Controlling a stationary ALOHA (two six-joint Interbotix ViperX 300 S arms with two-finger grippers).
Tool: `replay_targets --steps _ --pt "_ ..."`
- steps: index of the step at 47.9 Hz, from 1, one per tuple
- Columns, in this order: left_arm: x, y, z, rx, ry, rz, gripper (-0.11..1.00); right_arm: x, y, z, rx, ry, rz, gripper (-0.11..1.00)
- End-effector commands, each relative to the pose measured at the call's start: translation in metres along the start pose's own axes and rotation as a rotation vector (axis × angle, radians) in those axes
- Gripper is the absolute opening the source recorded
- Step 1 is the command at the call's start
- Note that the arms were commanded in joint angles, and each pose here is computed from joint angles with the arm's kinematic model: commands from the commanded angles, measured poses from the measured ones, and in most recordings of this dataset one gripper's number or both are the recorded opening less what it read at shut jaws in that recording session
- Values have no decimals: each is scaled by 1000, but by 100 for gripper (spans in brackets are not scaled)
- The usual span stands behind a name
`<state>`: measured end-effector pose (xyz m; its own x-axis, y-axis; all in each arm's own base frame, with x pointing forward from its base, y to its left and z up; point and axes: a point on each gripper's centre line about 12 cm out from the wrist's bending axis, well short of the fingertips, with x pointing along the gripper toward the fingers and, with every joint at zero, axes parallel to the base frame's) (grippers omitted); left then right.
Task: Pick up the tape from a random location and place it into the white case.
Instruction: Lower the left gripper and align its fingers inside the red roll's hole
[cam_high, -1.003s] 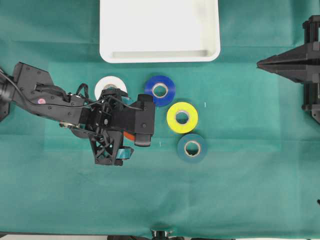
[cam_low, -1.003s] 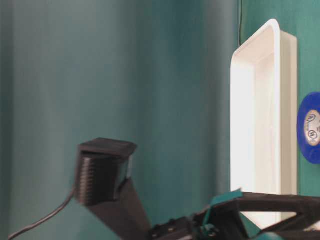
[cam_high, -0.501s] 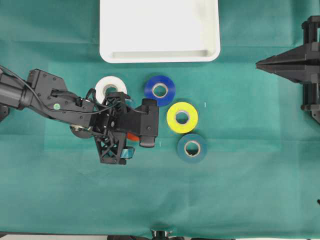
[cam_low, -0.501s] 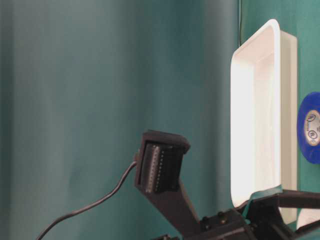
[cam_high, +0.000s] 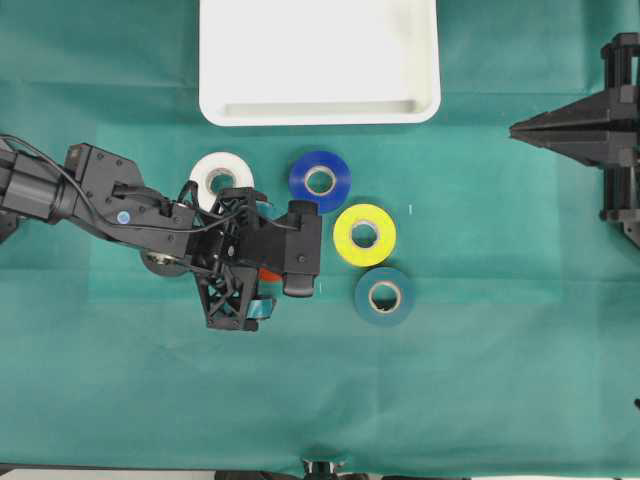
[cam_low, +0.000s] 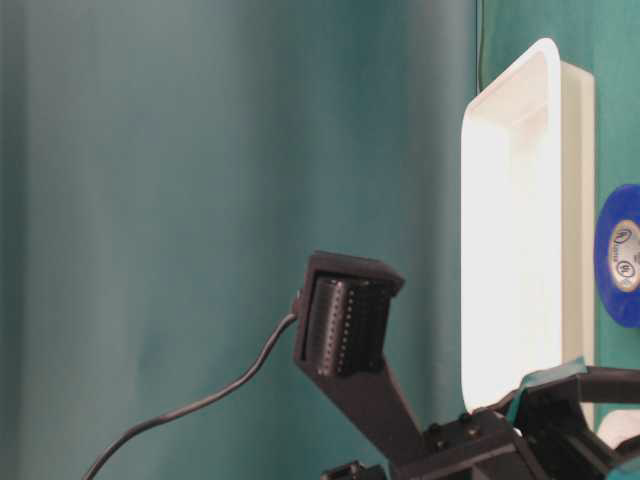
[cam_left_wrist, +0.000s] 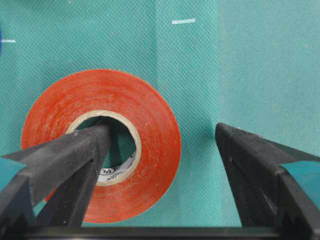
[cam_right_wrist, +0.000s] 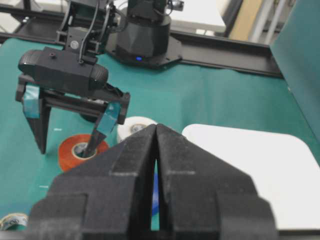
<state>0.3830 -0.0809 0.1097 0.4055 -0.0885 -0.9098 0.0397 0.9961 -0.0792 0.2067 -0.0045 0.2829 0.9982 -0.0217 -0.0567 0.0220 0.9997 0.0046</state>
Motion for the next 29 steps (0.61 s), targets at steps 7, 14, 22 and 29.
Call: replay_targets --steps 7,14,22,29 --pt "-1 5 0 -13 2 6 94 2 0 11 2 -25 0 0" --pt "-2 5 0 -13 0 6 91 2 0 10 2 -23 0 0" --pt "-4 12 1 -19 6 17 67 3 0 10 2 -23 -1 0" --pt "-9 12 3 -22 2 16 28 3 0 9 3 -18 -1 0"
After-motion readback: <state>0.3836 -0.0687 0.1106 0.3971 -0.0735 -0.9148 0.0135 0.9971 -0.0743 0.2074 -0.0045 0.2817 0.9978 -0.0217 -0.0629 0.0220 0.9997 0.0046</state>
